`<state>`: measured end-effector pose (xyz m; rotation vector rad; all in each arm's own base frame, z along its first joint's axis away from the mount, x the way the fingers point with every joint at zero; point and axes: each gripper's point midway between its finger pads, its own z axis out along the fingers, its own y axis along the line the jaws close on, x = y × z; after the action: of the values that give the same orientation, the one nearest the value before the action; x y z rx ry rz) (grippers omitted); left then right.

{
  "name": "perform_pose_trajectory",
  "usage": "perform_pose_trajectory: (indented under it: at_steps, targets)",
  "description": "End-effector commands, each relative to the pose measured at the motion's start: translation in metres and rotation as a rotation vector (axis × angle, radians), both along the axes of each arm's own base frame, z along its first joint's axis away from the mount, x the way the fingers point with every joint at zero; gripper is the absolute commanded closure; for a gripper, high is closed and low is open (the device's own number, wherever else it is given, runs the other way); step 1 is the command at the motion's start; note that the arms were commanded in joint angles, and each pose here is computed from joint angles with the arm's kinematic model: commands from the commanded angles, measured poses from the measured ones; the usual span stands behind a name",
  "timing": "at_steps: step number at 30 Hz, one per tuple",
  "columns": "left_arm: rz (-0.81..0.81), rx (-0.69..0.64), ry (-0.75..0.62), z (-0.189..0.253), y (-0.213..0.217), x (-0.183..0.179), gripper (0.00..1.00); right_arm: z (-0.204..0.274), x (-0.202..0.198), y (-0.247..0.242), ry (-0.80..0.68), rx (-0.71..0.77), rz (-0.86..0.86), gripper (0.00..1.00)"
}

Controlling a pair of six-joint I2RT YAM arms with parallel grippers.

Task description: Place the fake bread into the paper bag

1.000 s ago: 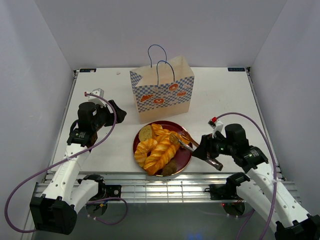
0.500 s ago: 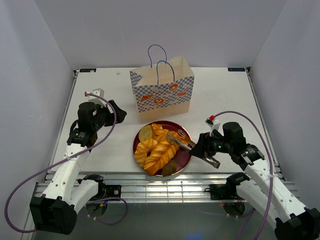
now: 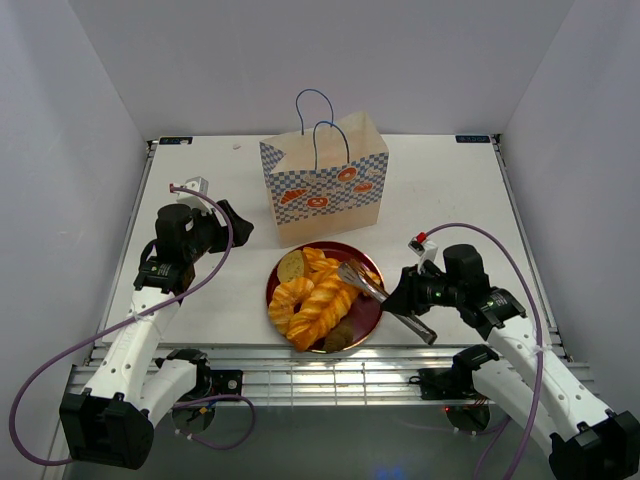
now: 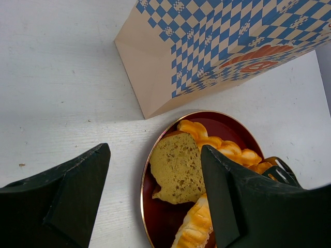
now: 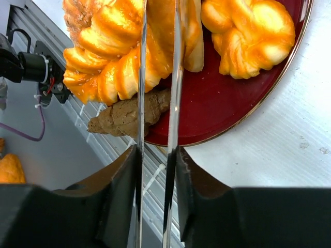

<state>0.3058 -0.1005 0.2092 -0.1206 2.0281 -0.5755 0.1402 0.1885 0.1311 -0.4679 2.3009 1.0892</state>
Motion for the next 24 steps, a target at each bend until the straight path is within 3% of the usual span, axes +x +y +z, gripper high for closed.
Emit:
perform_pose_trajectory:
  at_steps: [1, 10, 24]
  targets:
    - [-0.018, -0.007, -0.035, 0.009, -0.004, 0.001, 0.19, 0.017, 0.003, 0.005, -0.051, 0.030, 0.023, 0.66]
    - [-0.005, -0.004, -0.033, 0.008, -0.002, 0.002, 0.19, 0.040, 0.014, 0.003, -0.102, 0.005, 0.007, 0.92]
    - [0.083, -0.009, -0.020, 0.007, 0.010, 0.004, 0.19, 0.098, 0.033, 0.006, -0.189, 0.012, -0.009, 0.92]
